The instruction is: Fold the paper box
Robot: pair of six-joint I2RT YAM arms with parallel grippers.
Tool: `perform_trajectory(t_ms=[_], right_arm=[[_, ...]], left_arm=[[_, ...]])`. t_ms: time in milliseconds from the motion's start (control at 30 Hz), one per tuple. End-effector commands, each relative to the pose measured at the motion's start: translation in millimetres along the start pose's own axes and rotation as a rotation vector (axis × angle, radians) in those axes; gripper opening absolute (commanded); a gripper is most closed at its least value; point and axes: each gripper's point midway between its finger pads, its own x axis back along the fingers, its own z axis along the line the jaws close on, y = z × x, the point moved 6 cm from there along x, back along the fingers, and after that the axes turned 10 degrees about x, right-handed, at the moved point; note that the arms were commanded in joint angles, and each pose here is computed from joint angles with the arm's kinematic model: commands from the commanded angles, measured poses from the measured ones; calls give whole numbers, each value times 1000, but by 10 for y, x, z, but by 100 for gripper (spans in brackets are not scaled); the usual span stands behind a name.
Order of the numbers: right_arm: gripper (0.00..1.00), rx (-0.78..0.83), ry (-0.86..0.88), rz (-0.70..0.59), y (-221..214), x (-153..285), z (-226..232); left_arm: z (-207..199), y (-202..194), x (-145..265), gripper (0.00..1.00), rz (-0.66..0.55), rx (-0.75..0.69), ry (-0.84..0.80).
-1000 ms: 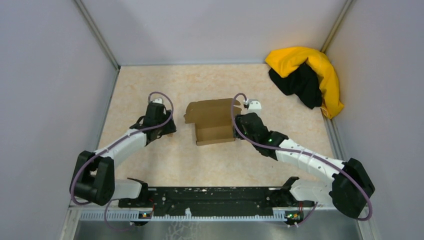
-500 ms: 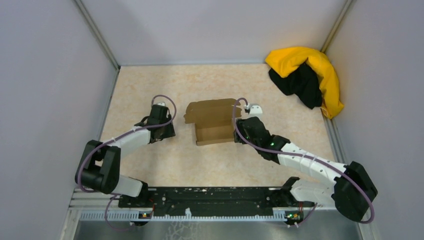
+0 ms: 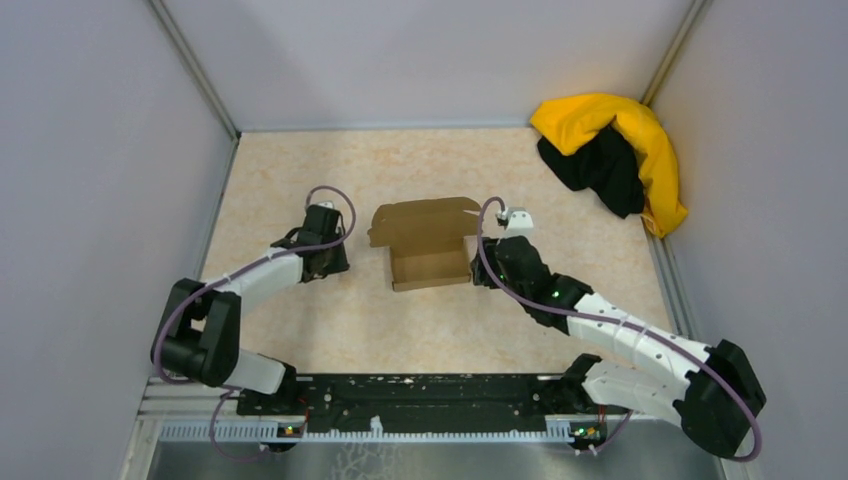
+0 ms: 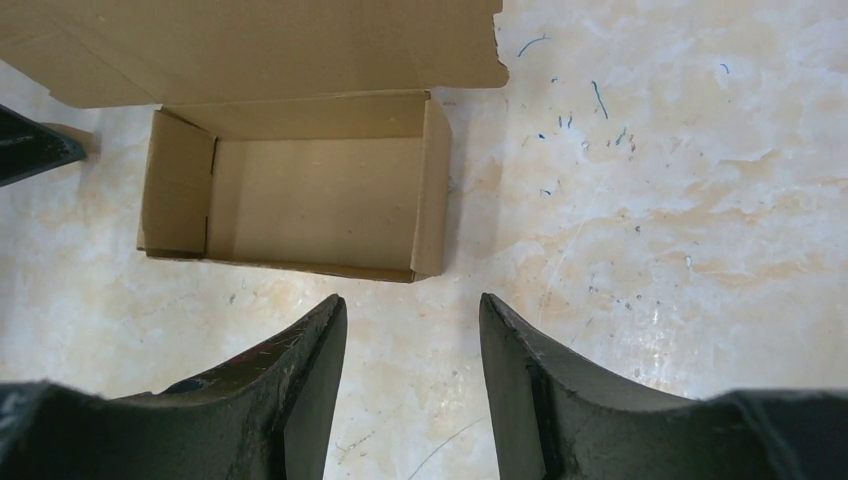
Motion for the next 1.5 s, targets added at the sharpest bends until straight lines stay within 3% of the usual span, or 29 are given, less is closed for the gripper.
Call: perform_trajectory(t_ms=[0, 300, 467, 633, 700, 767, 900, 1033, 1167, 1233, 1467], right_arm=[[51, -10, -18, -87, 258, 159, -56], [52, -21, -50, -128, 474, 385, -194], [52, -38, -38, -121, 458, 384, -249], [52, -59, -25, -109, 396, 324, -322], [52, -67, -15, -101, 362, 291, -349], [52, -71, -14, -94, 337, 258, -392], [53, -68, -8, -79, 319, 213, -449], [54, -59, 30, -86, 381, 181, -427], [62, 27, 88, -91, 502, 178, -397], [67, 104, 119, -122, 603, 197, -398], [69, 418, 202, -142, 910, 72, -518]], left_arm=[[-264, 172, 340, 16, -64, -30, -70], [-1202, -21, 1210, 17, -142, -49, -348], [-1570, -310, 1204, 17, -131, -78, -353], [-1805, -481, 939, 19, -140, -108, -302], [-1853, -489, 846, 22, -155, -111, -281], [-1898, -475, 781, 38, -175, -122, -274], [-1989, -401, 760, 52, -205, -147, -272], [-2094, -308, 783, 55, -215, -188, -318], [-2069, -192, 921, 55, -235, -223, -331], [-1977, -85, 1076, 56, -264, -238, -332], [-1406, 343, 1463, 62, -302, -282, -456]])
